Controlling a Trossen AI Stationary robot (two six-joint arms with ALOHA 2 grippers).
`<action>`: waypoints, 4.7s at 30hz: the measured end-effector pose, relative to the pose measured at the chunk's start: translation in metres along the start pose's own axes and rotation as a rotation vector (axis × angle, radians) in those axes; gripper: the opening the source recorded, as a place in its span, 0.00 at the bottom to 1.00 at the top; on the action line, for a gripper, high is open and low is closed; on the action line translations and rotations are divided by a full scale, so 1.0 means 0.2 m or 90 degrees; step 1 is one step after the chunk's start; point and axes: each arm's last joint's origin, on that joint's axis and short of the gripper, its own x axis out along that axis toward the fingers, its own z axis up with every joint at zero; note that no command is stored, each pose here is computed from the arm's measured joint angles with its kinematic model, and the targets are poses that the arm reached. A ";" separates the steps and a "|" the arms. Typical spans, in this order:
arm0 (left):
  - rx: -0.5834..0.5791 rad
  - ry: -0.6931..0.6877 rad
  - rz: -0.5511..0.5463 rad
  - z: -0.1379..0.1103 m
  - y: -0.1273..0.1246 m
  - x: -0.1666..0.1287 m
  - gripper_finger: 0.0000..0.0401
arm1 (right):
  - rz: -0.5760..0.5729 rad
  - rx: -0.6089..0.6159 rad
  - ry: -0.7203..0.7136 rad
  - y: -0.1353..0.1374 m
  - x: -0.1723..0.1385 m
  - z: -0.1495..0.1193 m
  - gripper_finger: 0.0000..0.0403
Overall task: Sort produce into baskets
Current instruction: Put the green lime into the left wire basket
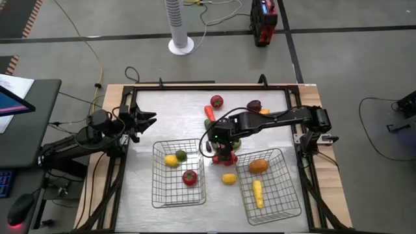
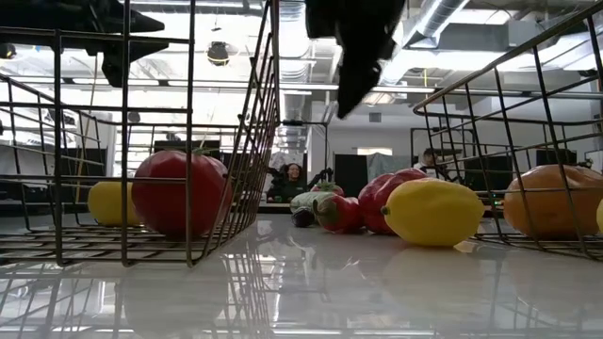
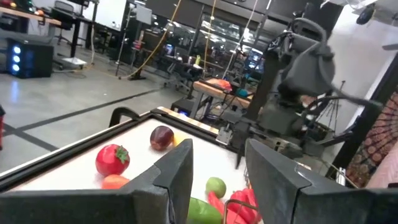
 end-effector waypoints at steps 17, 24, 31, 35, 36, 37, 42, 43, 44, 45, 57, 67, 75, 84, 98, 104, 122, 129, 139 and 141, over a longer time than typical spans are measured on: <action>-0.002 0.000 -0.001 0.00 0.00 0.00 0.33 | 0.002 -0.126 -0.030 0.01 0.26 -0.12 0.78; 0.000 0.000 0.001 0.00 0.00 0.00 0.33 | -0.042 -0.075 0.066 -0.10 0.26 -0.18 0.78; 0.000 0.000 0.002 0.00 0.00 0.00 0.33 | -0.074 0.021 0.097 -0.26 0.26 -0.19 0.78; -0.001 0.000 0.002 0.00 0.00 0.00 0.33 | -0.080 0.079 0.121 -0.32 0.25 -0.21 0.78; -0.001 -0.001 0.002 0.00 0.00 0.00 0.33 | -0.084 0.106 0.132 -0.34 0.25 -0.22 0.78; -0.001 -0.001 0.003 0.00 0.00 0.00 0.33 | -0.085 0.139 0.141 -0.37 0.25 -0.23 0.78; 0.000 0.002 0.004 0.00 0.00 0.00 0.33 | -0.024 0.281 0.197 -0.46 0.23 -0.27 0.78; 0.003 0.003 0.004 0.00 0.00 0.00 0.33 | -0.019 0.291 0.206 -0.47 0.23 -0.28 0.78; 0.006 0.003 0.005 0.00 0.00 0.00 0.33 | -0.015 0.295 0.210 -0.48 0.23 -0.28 0.78; 0.006 0.002 0.006 0.00 0.00 0.00 0.33 | -0.013 0.301 0.213 -0.48 0.23 -0.28 0.78; -0.003 0.004 0.001 0.00 0.00 0.00 0.33 | 0.038 0.335 0.219 -0.51 0.22 -0.29 0.82; 0.006 0.003 0.006 0.00 0.00 0.00 0.33 | 0.040 0.330 0.261 -0.51 0.35 -0.29 0.99; 0.003 0.008 0.006 -0.01 0.00 0.00 0.33 | 0.023 0.334 0.363 -0.51 0.49 -0.33 0.96; 0.006 0.009 0.006 -0.01 0.00 0.00 0.33 | -0.024 0.322 0.394 -0.52 0.50 -0.35 0.81; 0.005 0.010 0.003 -0.01 0.00 0.00 0.33 | -0.058 0.292 0.420 -0.55 0.46 -0.35 0.37; 0.010 0.010 0.003 -0.01 0.00 0.00 0.33 | -0.049 0.266 0.405 -0.55 0.39 -0.28 0.44; -0.003 0.036 0.012 -0.03 0.01 0.00 0.33 | -0.130 0.067 0.424 -0.37 0.35 -0.24 0.76; 0.003 0.036 0.012 -0.03 0.01 0.00 0.33 | -0.140 0.112 0.479 -0.45 0.39 -0.34 0.81; -0.009 0.039 0.006 -0.03 0.01 0.00 0.33 | -0.149 0.130 0.527 -0.46 0.46 -0.46 0.91; -0.010 0.041 0.000 -0.03 0.01 0.00 0.33 | -0.160 0.128 0.534 -0.46 0.49 -0.49 0.91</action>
